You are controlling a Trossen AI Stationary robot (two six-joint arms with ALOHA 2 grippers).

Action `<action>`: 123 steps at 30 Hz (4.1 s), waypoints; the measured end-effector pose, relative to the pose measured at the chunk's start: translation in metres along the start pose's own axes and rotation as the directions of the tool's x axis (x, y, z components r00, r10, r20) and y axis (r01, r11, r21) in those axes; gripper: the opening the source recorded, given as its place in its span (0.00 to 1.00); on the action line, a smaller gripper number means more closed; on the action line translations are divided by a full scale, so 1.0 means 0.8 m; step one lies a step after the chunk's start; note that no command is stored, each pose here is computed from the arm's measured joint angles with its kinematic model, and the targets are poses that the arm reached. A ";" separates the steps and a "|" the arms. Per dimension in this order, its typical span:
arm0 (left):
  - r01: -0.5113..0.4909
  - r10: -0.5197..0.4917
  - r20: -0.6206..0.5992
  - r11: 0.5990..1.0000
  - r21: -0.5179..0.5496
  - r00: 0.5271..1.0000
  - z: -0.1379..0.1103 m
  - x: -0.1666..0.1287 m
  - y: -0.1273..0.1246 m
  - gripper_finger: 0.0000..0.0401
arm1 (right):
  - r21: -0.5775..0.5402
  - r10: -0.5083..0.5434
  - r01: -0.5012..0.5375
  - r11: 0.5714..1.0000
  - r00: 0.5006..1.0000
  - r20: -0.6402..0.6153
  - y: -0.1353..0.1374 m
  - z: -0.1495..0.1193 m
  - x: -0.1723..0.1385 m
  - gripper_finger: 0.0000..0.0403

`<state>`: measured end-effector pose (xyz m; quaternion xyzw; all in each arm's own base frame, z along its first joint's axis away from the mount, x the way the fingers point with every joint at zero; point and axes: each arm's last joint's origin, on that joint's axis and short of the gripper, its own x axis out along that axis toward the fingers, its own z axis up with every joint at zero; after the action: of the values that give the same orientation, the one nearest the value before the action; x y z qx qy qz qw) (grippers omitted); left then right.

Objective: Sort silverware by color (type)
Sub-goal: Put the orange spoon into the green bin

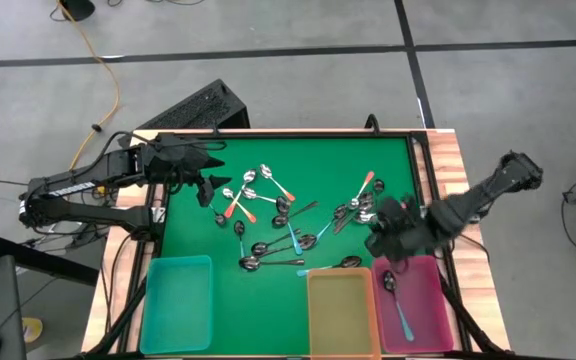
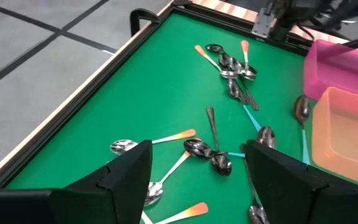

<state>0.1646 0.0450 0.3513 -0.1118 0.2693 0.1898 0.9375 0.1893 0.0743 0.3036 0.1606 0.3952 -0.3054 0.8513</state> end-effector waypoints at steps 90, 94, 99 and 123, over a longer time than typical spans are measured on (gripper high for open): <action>-0.037 0.037 0.049 0.999 -0.005 0.998 -0.004 -0.025 0.007 0.60 | -0.209 0.031 -0.036 0.977 0.999 -0.025 0.008 0.192 0.420 0.40; -0.037 0.037 0.050 0.999 -0.004 0.998 -0.004 -0.025 0.007 0.60 | -0.208 0.031 -0.036 0.978 0.999 -0.026 0.008 0.192 0.420 0.47; -0.037 0.037 0.050 0.999 -0.005 0.998 -0.004 -0.025 0.007 0.60 | -0.209 0.029 -0.034 0.977 0.999 -0.028 0.008 0.191 0.420 0.52; -0.016 0.016 0.035 1.000 -0.003 0.999 -0.005 -0.025 0.006 0.60 | -0.227 -0.002 -0.011 0.974 0.998 -0.057 0.009 0.186 0.419 0.50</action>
<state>0.1451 0.0426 0.3582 -0.1074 0.2534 0.1994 0.9405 0.4473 -0.1286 0.1399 0.0718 0.4513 -0.2518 0.8531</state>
